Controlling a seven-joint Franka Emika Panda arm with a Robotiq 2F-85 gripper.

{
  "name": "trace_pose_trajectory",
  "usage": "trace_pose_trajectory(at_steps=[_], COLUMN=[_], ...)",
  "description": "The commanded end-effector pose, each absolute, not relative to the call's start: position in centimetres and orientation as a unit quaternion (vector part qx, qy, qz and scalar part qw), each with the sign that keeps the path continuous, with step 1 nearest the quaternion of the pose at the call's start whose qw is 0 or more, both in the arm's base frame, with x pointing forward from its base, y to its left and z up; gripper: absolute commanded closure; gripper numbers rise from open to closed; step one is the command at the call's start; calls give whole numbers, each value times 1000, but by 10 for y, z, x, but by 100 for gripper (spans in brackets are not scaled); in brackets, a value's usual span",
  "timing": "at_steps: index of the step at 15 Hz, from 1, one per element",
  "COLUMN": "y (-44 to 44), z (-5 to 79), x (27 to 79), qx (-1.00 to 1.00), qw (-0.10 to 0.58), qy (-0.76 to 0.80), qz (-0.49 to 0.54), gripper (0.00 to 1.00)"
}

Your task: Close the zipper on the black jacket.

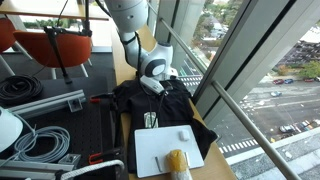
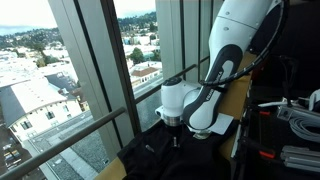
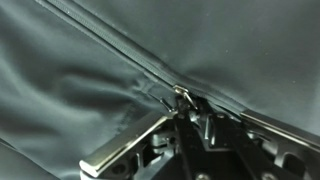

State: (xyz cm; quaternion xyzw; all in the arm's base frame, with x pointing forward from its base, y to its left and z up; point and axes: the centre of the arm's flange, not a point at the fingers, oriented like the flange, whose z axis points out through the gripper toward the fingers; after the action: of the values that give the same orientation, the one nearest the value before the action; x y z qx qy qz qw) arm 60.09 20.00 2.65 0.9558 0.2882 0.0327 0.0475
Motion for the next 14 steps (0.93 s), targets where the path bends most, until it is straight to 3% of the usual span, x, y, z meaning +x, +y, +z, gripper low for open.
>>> trace_pose_trajectory(at_steps=[1, 14], y=[221, 277], z=[27, 33], x=[605, 585], qx=[951, 921], qw=[49, 79], qy=[302, 375], qz=[49, 72], gripper=[96, 96])
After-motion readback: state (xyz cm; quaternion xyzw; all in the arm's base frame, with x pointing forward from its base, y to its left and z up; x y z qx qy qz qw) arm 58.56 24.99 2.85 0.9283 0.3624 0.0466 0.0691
